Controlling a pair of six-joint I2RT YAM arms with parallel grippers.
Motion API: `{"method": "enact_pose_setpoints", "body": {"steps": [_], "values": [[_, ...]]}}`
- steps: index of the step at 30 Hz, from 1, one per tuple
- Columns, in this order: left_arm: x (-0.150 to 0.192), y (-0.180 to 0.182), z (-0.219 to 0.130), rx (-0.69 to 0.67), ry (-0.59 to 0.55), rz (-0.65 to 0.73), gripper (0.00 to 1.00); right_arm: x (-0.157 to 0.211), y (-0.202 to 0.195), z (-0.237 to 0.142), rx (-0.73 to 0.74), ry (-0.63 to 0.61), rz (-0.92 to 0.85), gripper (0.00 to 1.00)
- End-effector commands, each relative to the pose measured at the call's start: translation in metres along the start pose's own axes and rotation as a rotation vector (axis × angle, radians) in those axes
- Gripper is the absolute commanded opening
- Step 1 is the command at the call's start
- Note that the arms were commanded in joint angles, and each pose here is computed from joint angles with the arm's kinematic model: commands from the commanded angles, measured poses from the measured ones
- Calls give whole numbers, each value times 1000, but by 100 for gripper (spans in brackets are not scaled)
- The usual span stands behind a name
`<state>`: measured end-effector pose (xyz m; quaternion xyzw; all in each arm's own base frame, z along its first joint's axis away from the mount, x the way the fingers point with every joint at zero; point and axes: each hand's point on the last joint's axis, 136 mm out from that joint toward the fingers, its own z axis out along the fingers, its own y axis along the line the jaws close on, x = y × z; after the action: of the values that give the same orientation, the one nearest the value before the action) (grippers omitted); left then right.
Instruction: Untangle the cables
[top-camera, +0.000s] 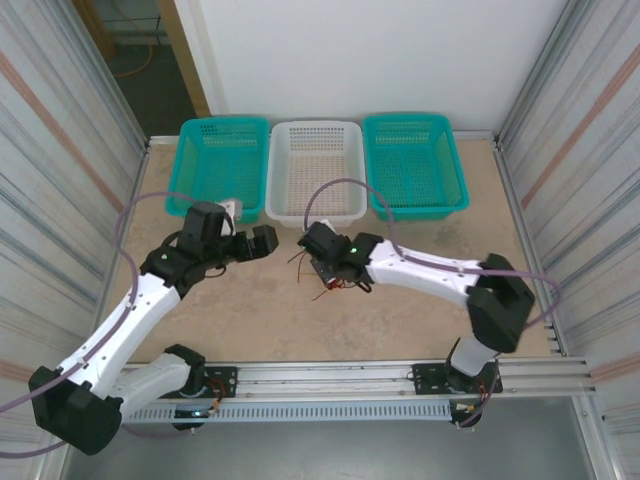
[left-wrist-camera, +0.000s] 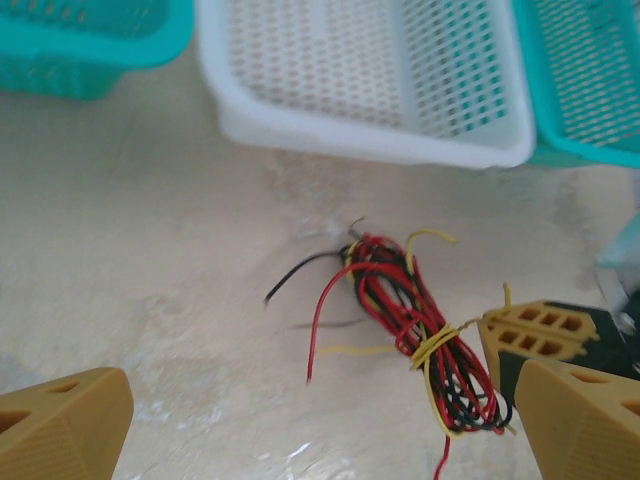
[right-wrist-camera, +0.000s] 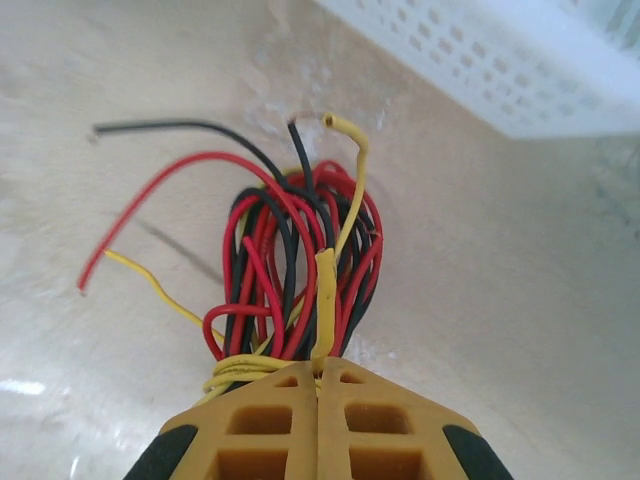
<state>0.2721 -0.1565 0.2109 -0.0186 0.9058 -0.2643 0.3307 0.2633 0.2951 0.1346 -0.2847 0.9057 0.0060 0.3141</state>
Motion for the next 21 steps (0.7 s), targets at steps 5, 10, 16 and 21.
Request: {"method": "enact_pose_setpoints", "body": {"steps": [5,10,16,21], "values": [[-30,-55,-7,329,44,81,99,-58,12,-88,-206,-248,-178,0],[-28,-70,-5,467,105,26,99,-80,15,-130,-264,-338,-215,0],[-21,-84,-5,629,129,-92,99,-96,16,-160,-280,-416,-223,0],[-5,-82,4,673,156,-171,99,-102,19,-173,-320,-466,-200,0]]}}
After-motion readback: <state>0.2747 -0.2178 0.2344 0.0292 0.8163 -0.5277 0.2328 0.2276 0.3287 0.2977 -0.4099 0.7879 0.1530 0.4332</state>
